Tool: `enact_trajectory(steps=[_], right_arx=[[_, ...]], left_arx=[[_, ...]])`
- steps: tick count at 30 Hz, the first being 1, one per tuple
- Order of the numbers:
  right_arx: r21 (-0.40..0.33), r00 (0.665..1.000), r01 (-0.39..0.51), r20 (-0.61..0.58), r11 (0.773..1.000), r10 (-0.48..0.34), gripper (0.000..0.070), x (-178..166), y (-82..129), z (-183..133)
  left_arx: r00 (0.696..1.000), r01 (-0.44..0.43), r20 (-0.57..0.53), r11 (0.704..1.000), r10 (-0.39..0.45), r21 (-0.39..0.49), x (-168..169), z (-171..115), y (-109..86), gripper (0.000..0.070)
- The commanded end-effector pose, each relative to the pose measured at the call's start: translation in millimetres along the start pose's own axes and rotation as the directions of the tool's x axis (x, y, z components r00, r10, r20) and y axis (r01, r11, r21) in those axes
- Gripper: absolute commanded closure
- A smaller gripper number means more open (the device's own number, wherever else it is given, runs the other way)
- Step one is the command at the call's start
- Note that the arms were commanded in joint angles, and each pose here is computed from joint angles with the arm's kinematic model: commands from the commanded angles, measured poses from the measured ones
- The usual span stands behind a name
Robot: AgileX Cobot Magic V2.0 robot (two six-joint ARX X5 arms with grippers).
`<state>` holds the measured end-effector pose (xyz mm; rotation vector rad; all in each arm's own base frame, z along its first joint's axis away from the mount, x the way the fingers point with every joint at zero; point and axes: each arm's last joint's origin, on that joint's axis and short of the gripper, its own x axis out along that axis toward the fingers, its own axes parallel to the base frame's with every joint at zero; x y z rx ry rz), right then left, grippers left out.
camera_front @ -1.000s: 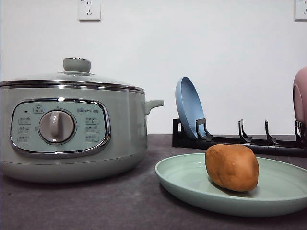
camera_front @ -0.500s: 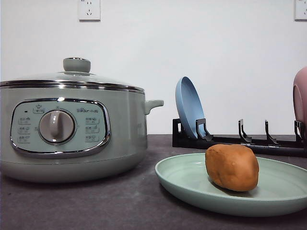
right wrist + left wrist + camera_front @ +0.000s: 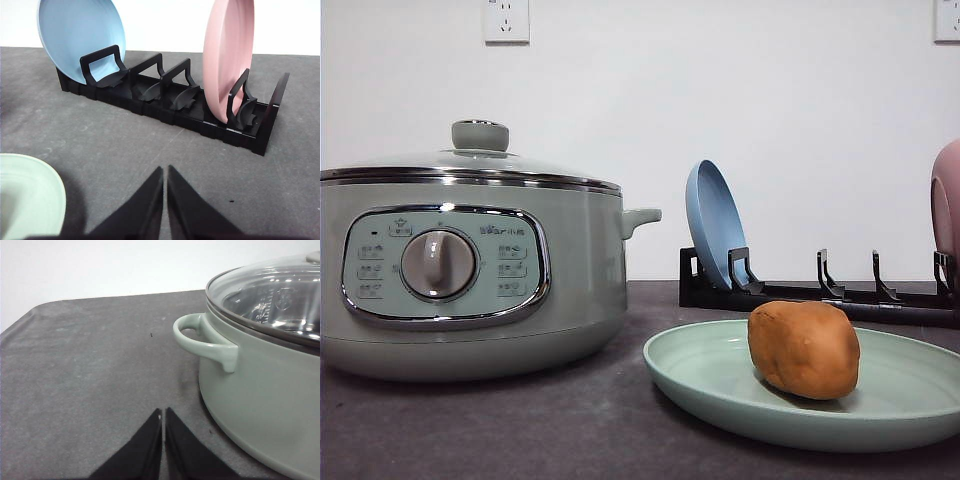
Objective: Transfer potato from steamer to green plate
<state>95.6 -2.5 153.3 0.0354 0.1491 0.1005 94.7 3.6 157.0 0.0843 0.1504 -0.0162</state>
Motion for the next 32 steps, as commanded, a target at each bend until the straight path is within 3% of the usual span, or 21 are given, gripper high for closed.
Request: enact_trajectory(steps=[1,32], right_arx=[[0.01,1.0,0.001,0.0,1.0,-0.002,0.07,0.3,-0.2,-1.2],[0.01,1.0,0.002,0.0,1.0,-0.002,0.07,0.3,-0.2,-1.2]], left_arx=[[1.0,-0.001,-0.026,1.0,0.001,-0.004,1.9,-7.4,-0.3,0.0698],[1.0,-0.002,-0.026,1.0,0.002,-0.004,1.9,-7.4,-0.3,0.0698]])
